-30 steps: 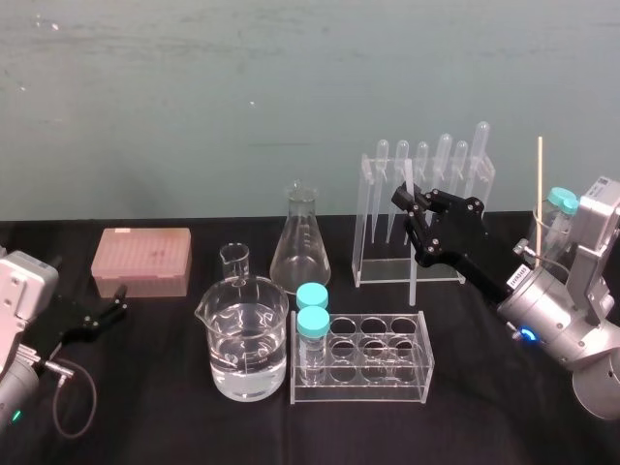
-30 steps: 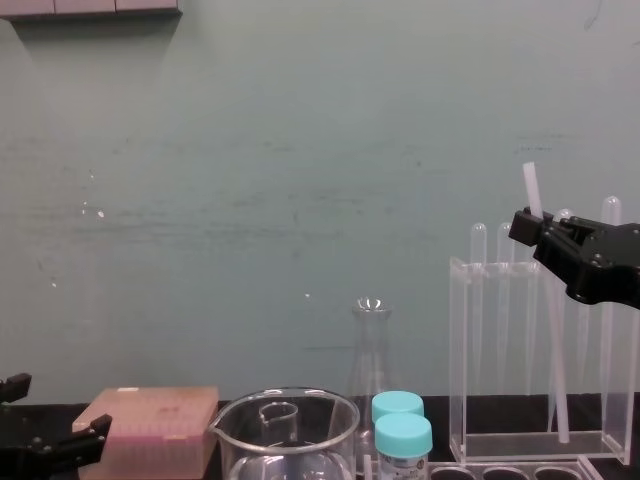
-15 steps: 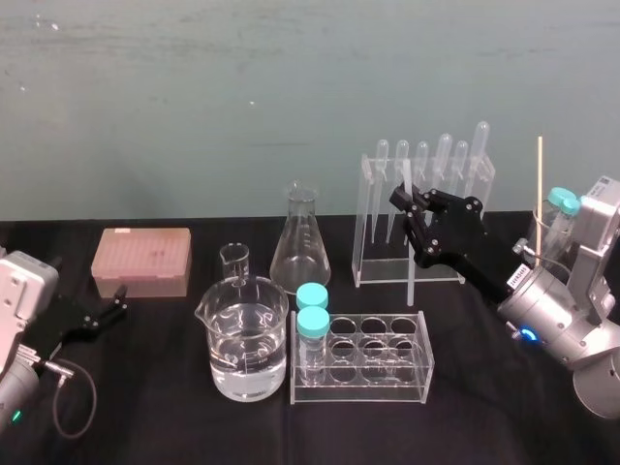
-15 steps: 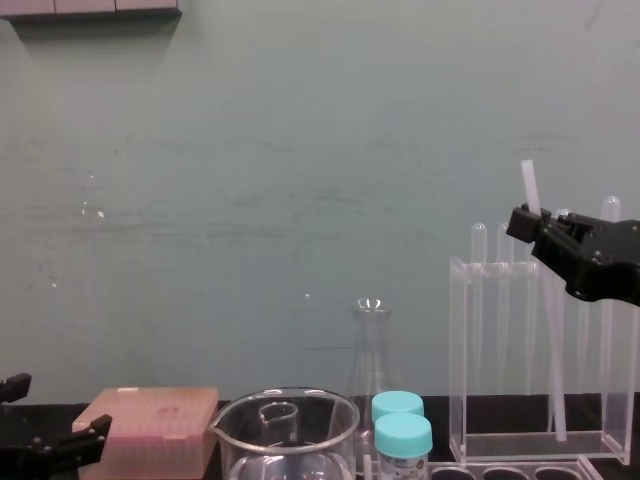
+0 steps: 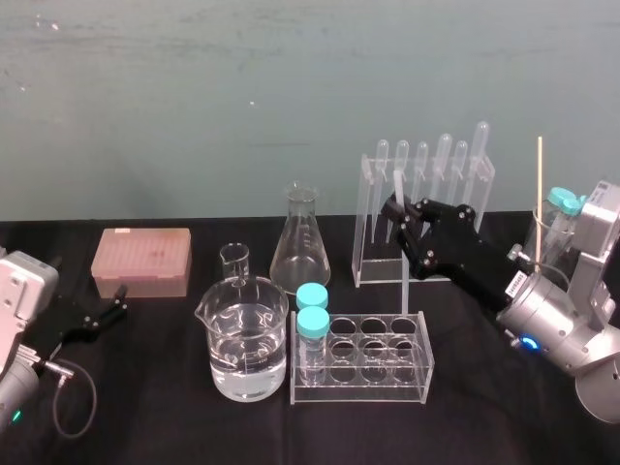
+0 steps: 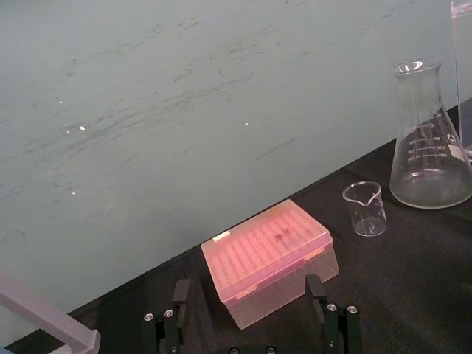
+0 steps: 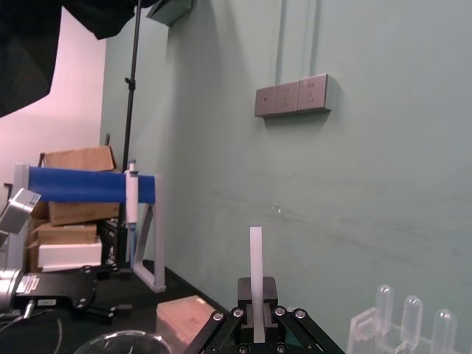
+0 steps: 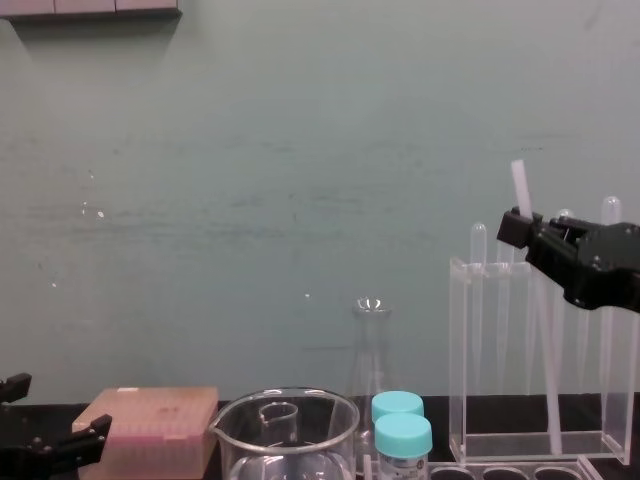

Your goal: Pick up the stirring rod with one hand, then place it down.

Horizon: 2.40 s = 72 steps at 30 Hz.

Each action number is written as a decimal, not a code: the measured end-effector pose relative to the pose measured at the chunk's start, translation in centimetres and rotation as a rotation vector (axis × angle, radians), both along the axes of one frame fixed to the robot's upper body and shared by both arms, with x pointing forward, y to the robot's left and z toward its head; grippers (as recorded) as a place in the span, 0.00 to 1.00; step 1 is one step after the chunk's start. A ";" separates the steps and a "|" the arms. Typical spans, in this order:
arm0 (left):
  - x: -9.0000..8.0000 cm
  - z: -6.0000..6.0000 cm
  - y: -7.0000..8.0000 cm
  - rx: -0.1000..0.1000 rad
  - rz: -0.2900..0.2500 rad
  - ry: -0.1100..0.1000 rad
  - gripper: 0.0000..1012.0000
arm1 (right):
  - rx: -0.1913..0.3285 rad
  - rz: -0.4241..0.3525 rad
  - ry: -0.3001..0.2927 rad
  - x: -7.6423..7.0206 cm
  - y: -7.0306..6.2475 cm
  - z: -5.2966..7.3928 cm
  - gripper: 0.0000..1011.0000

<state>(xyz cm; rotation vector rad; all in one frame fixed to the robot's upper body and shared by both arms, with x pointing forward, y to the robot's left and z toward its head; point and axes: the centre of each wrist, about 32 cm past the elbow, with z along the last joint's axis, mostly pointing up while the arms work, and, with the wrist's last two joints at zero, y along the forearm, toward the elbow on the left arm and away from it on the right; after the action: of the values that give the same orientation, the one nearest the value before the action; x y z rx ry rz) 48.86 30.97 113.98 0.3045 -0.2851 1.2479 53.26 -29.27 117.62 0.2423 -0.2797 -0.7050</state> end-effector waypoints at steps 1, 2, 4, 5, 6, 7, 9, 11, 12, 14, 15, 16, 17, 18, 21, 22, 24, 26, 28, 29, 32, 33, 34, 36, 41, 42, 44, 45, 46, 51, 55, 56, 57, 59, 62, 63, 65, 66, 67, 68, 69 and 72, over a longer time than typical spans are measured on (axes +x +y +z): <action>0.0 0.0 0.0 0.000 0.000 0.000 0.99 | -0.002 0.003 0.003 0.0 0.0 0.0 0.07; 0.0 0.0 0.0 0.000 0.000 0.000 0.99 | -0.004 0.006 0.009 0.0 0.0 -0.1 0.07; 0.0 0.0 0.0 0.000 0.000 0.000 0.99 | -0.006 0.009 0.016 0.0 0.0 -0.3 0.07; 0.0 0.0 0.0 0.000 0.000 0.000 0.99 | -0.008 0.013 0.024 0.0 0.0 -0.5 0.07; 0.0 0.0 0.0 0.000 0.000 0.000 0.99 | -0.010 0.015 0.027 0.0 -0.1 -0.6 0.07; 0.0 0.0 0.0 0.000 0.000 0.000 0.99 | -0.013 0.020 0.032 0.1 -0.1 -0.8 0.07; 0.0 0.0 0.0 0.000 0.000 0.000 0.99 | -0.017 0.023 0.039 0.1 -0.1 -1.0 0.07; 0.0 0.0 0.0 0.000 0.000 0.000 0.99 | -0.021 0.027 0.044 0.2 -0.1 -1.1 0.07; 0.0 0.0 0.0 0.000 0.000 0.000 0.99 | -0.024 0.029 0.047 0.2 -0.1 -1.3 0.07; 0.0 0.0 0.0 0.000 0.000 0.000 0.99 | -0.033 0.034 0.055 0.4 -0.1 -1.5 0.07; 0.0 0.0 0.0 0.000 0.000 0.000 0.99 | -0.043 0.037 0.060 0.5 -0.1 -1.7 0.07; 0.0 0.0 0.0 0.000 0.000 0.000 0.99 | -0.051 0.040 0.067 0.6 -0.1 -1.9 0.07; 0.0 0.0 0.0 0.000 0.000 0.000 0.99 | -0.056 0.041 0.070 0.6 -0.1 -2.0 0.07; 0.0 0.0 0.0 0.000 0.000 0.000 0.99 | -0.059 0.042 0.073 0.7 -0.1 -2.1 0.07; 0.0 0.0 0.0 0.000 0.000 0.000 0.99 | -0.074 0.046 0.085 0.8 -0.1 -2.3 0.07; 0.0 0.0 0.0 0.000 0.000 0.000 0.99 | -0.078 0.047 0.090 0.9 -0.2 -2.3 0.07; 0.0 0.0 0.0 0.000 0.000 0.000 0.99 | -0.090 0.049 0.103 1.0 -0.2 -2.5 0.07; 0.0 0.0 0.0 0.000 0.000 0.000 0.99 | -0.097 0.050 0.112 1.1 -0.2 -2.6 0.07; 0.0 0.0 0.0 0.000 0.000 0.000 0.99 | -0.108 0.051 0.123 1.1 -0.1 -2.7 0.07; 0.0 0.0 0.0 0.000 0.000 0.000 0.99 | -0.111 0.051 0.126 1.1 -0.1 -2.7 0.07; 0.0 0.0 0.0 0.000 0.000 0.000 0.99 | -0.117 0.044 0.136 1.2 -0.1 -2.8 0.07; 0.0 0.0 0.0 0.000 0.000 0.000 0.99 | -0.117 0.044 0.136 1.2 -0.1 -2.8 0.07; 0.0 0.0 0.0 0.000 0.000 0.000 0.99 | -0.117 0.044 0.136 1.2 -0.1 -2.8 0.07; 0.0 0.0 0.0 0.000 0.000 0.000 0.99 | -0.117 0.044 0.136 1.2 -0.1 -2.8 0.07; 0.0 0.0 0.0 0.000 0.000 0.000 0.99 | -0.116 0.044 0.135 1.2 -0.1 -2.8 0.07; 0.0 0.0 0.0 0.000 0.000 0.000 0.99 | -0.116 0.044 0.135 1.2 -0.1 -2.7 0.07; 0.0 0.0 0.0 0.000 0.000 0.000 0.99 | -0.116 0.044 0.135 1.2 -0.1 -2.7 0.07; 0.0 0.0 0.0 0.000 0.000 0.000 0.99 | -0.116 0.044 0.134 1.2 -0.1 -2.7 0.07; 0.0 0.0 0.0 0.000 0.000 0.000 0.99 | -0.115 0.044 0.134 1.2 -0.1 -2.7 0.07; 0.0 0.0 0.0 0.000 0.000 0.000 0.99 | -0.115 0.044 0.133 1.2 -0.1 -2.7 0.07; 0.0 0.0 0.0 0.000 0.000 0.000 0.99 | -0.115 0.043 0.133 1.2 -0.1 -2.7 0.07; 0.0 0.0 0.0 0.000 0.000 0.000 0.99 | -0.114 0.043 0.133 1.2 -0.1 -2.7 0.07; 0.0 0.0 0.0 0.000 0.000 0.000 0.99 | -0.114 0.043 0.132 1.2 -0.1 -2.7 0.07; 0.0 0.0 0.0 0.000 0.000 0.000 0.99 | -0.114 0.043 0.132 1.2 -0.1 -2.7 0.11; 0.0 0.0 0.0 0.000 0.000 0.000 0.99 | -0.114 0.043 0.131 1.2 -0.1 -2.7 0.20; 0.0 0.0 0.0 0.000 0.000 0.000 0.99 | -0.114 0.043 0.131 1.2 -0.1 -2.7 0.24; 0.0 0.0 0.0 0.000 0.000 0.000 0.99 | -0.114 0.043 0.131 1.2 -0.1 -2.7 0.30; 0.0 0.0 0.0 0.000 0.000 0.000 0.99 | -0.113 0.043 0.131 1.2 -0.1 -2.7 0.34; 0.0 0.0 0.0 0.000 0.000 0.000 0.99 | -0.113 0.043 0.131 1.2 -0.1 -2.7 0.35; 0.0 0.0 0.0 0.000 0.000 0.000 0.99 | -0.113 0.043 0.131 1.2 -0.1 -2.7 0.40; 0.0 0.0 0.0 0.000 0.000 0.000 0.99 | -0.113 0.043 0.131 1.2 -0.1 -2.7 0.44; 0.0 0.0 0.0 0.000 0.000 0.000 0.99 | -0.113 0.043 0.131 1.2 -0.1 -2.7 0.54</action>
<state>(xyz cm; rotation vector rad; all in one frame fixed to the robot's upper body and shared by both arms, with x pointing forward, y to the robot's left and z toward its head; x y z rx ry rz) 48.86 30.97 113.98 0.3044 -0.2851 1.2479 54.44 -29.40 114.91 0.0937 -0.1885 -0.6568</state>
